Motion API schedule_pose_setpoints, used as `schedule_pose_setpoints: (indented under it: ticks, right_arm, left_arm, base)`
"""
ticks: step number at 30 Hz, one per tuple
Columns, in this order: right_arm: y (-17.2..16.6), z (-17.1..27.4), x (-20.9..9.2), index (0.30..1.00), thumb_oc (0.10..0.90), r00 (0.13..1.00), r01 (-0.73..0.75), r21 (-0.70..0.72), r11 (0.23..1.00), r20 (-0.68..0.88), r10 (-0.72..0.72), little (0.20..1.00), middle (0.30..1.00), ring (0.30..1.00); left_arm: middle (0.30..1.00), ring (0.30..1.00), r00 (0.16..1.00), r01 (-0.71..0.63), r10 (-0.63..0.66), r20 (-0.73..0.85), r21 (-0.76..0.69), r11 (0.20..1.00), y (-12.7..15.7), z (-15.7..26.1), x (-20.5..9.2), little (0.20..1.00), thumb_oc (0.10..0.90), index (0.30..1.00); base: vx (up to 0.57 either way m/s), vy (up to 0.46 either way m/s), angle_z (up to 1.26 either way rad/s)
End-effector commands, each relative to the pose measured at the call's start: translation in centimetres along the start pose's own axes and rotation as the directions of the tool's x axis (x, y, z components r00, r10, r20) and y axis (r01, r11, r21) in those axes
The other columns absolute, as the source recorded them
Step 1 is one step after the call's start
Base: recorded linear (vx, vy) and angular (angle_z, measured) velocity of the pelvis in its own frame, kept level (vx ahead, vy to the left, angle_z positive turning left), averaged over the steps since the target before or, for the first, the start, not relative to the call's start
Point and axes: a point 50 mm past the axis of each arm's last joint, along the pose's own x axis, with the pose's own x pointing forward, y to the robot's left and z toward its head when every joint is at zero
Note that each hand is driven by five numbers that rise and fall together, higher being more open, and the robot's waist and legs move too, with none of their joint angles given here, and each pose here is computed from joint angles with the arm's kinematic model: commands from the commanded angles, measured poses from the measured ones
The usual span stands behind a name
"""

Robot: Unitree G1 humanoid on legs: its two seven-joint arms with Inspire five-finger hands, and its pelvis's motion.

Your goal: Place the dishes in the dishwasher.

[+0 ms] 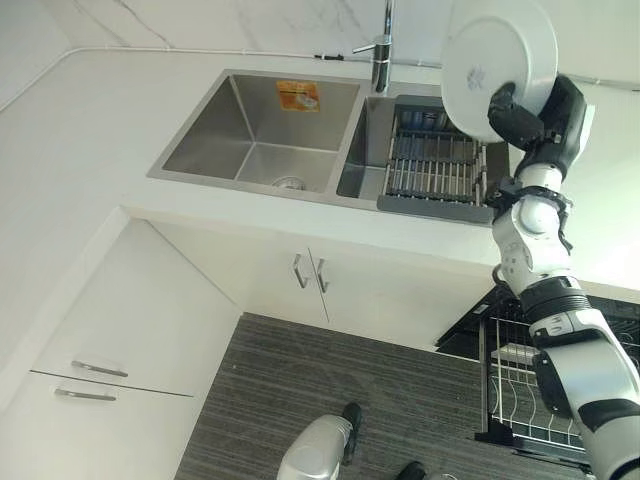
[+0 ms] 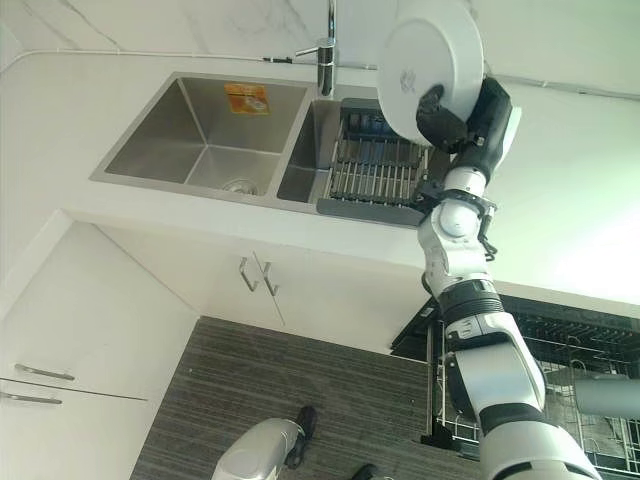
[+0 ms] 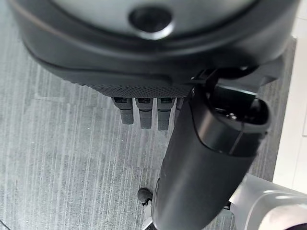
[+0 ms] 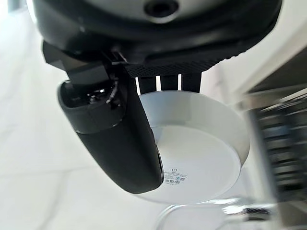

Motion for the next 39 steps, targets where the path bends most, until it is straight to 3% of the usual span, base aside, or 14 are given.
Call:
schedule_pose_setpoints:
  ticks: [1, 8, 14, 19, 24, 32, 34, 35, 39]
  right_arm:
    - [2.0, 7.2, 0.5, 0.3, 0.4, 0.926, -0.1, 0.151, 0.983, 0.375, 0.036, 0.3, 0.3, 0.3]
    - [2.1, 6.3, -3.4, 0.3, 0.4, 0.933, -0.156, 0.364, 0.918, 0.36, 0.016, 0.3, 0.3, 0.3]
    - [1.4, 6.6, -6.6, 0.3, 0.4, 0.923, -0.23, 0.37, 0.9, 0.377, 0.081, 0.3, 0.3, 0.3]
    - [-2.8, 6.8, -8.4, 0.3, 0.4, 0.936, -0.175, 0.343, 0.923, 0.349, 0.048, 0.3, 0.3, 0.3]
    - [-4.2, 6.7, -9.0, 0.3, 0.4, 0.94, -0.198, 0.242, 0.95, 0.321, 0.114, 0.3, 0.3, 0.3]
    - [-7.0, 2.0, -10.8, 0.3, 0.4, 0.967, -0.24, -0.051, 0.97, 0.081, 0.243, 0.3, 0.3, 0.3]
    - [-7.7, 1.4, -11.1, 0.3, 0.4, 0.956, -0.274, -0.173, 0.946, 0.054, 0.287, 0.3, 0.3, 0.3]
    - [-8.4, 0.8, -11.1, 0.3, 0.4, 0.937, -0.33, -0.305, 0.893, 0.006, 0.348, 0.3, 0.3, 0.3]
    - [-9.1, 0.1, -11.1, 0.3, 0.4, 0.906, -0.403, -0.432, 0.807, -0.063, 0.418, 0.3, 0.3, 0.3]
  left_arm:
    - [0.9, 0.9, 0.994, -0.041, 0.044, -0.103, 0.034, 0.999, 1.8, -3.0, -0.9, 0.9, 0.8, 0.9]
    - [0.9, 0.9, 0.992, -0.044, 0.038, -0.12, -0.044, 0.998, 1.4, -3.1, -0.8, 0.9, 0.8, 0.9]
    - [0.9, 0.9, 0.997, -0.026, 0.023, -0.07, -0.047, 0.999, 0.0, -1.9, -0.2, 0.9, 0.8, 0.9]
    - [0.9, 0.9, 0.999, 0.027, -0.027, -0.019, -0.013, 1.0, -1.5, 0.6, 0.6, 0.9, 0.8, 0.9]
    - [0.9, 0.9, 0.997, 0.061, -0.06, -0.04, 0.039, 0.997, -2.6, 1.1, 0.8, 0.9, 0.8, 0.9]
    - [0.9, 0.9, 0.996, 0.071, -0.068, -0.051, 0.059, 0.996, -2.9, 0.8, 0.8, 0.9, 0.8, 0.9]
    - [0.9, 0.9, 0.997, 0.066, -0.064, -0.048, 0.05, 0.997, -2.9, 0.6, 0.7, 0.9, 0.8, 0.9]
    - [0.9, 0.9, 0.998, 0.051, -0.05, -0.035, 0.019, 0.999, -2.6, 0.5, 0.6, 0.9, 0.8, 0.9]
    - [0.9, 0.9, 0.999, 0.032, -0.032, -0.03, 0.006, 0.999, -1.9, 0.5, 0.5, 0.9, 0.8, 0.9]
  base:
    - [-0.28, -0.274, -0.15]
    - [-0.32, -0.215, -0.35]
    - [-0.2, -0.184, -0.78]
    - [-0.17, -0.217, -0.77]
    - [-0.05, -0.074, -0.43]
    - [0.02, 0.0, -0.25]
    - [0.02, 0.031, 0.01]
    - [0.04, 0.063, 0.07]
    - [0.02, 0.029, 0.08]
